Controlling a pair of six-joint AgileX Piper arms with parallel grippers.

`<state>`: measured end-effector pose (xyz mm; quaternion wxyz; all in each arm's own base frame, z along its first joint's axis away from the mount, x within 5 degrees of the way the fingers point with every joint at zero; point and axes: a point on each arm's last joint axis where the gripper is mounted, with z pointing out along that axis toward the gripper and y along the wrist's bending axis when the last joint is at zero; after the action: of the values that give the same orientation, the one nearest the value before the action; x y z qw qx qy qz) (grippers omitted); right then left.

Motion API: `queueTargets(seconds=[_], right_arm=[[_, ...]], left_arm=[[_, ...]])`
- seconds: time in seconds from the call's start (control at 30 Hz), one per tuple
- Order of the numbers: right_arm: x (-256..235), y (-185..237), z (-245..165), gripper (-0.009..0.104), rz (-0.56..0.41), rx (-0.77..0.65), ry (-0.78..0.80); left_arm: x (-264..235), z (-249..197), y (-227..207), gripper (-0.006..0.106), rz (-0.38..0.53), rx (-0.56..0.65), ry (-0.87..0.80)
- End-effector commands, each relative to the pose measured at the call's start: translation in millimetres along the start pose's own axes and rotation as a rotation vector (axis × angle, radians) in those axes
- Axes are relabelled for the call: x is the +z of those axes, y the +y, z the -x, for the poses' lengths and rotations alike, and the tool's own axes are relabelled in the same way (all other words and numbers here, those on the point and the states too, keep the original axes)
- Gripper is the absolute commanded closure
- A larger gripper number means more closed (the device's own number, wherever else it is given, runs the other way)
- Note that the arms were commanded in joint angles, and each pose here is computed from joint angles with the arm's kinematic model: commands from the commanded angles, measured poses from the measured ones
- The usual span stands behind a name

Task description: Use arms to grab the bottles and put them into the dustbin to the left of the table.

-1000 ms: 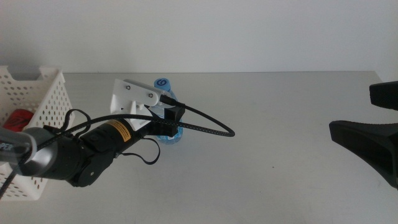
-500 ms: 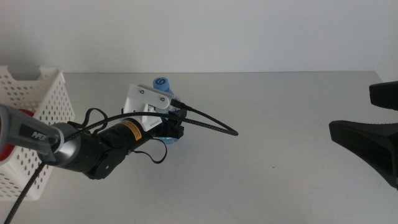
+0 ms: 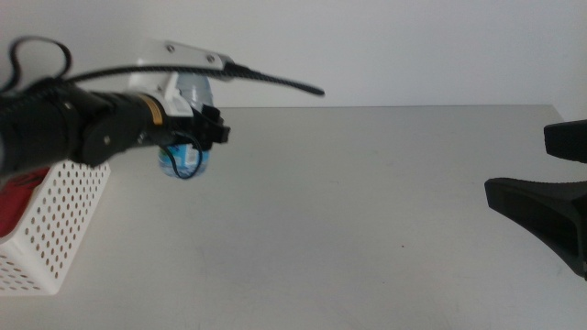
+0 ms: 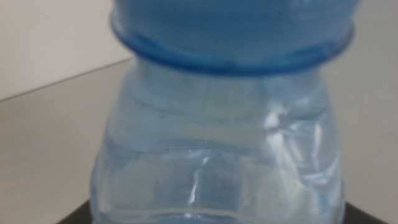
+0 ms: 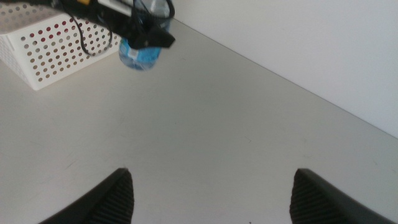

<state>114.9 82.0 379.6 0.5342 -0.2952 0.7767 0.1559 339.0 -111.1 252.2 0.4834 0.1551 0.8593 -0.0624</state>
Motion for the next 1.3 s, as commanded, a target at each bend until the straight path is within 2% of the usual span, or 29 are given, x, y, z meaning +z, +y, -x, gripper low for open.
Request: queueTargets(seconds=[0.0,0.07,0.13,0.23,0.37,0.5,0.67,0.97,1.13,1.27], right_arm=[[-6.9,-1.8,16.0,0.031,-0.019,-0.011,-0.106],[-6.9,-1.8,16.0,0.031,-0.019,-0.011,-0.106],[-6.9,-1.8,16.0,0.031,-0.019,-0.011,-0.106],[-6.9,-1.8,16.0,0.031,-0.019,-0.011,-0.106],[-6.9,-1.8,16.0,0.031,-0.019,-0.011,-0.106],[-6.9,-1.8,16.0,0.031,-0.019,-0.011,-0.106],[-6.9,-1.8,16.0,0.031,-0.019,-0.011,-0.106],[-6.9,-1.8,16.0,0.031,-0.019,-0.013,-0.105],[-6.9,-1.8,16.0,0.031,-0.019,-0.013,-0.105],[-6.9,-1.8,16.0,0.031,-0.019,-0.013,-0.105]], left_arm=[[-48.6,60.5,15.7,0.099,0.064,-0.022,-0.063],[-64.6,79.7,26.7,0.099,0.068,0.018,0.015],[-79.2,92.7,40.6,0.099,0.009,0.067,0.107],[-105.3,110.5,65.1,0.101,-0.063,0.092,0.158],[-137.4,118.2,111.2,0.101,0.025,-0.001,0.190],[-152.9,106.5,152.3,0.101,0.123,-0.075,0.250],[-144.2,78.5,189.4,0.101,0.166,-0.157,0.399],[-80.7,28.8,225.1,0.100,0.111,-0.293,0.610],[-51.3,6.3,233.5,0.088,0.068,-0.331,0.682],[-40.2,-2.4,237.1,0.066,0.063,-0.338,0.703]])
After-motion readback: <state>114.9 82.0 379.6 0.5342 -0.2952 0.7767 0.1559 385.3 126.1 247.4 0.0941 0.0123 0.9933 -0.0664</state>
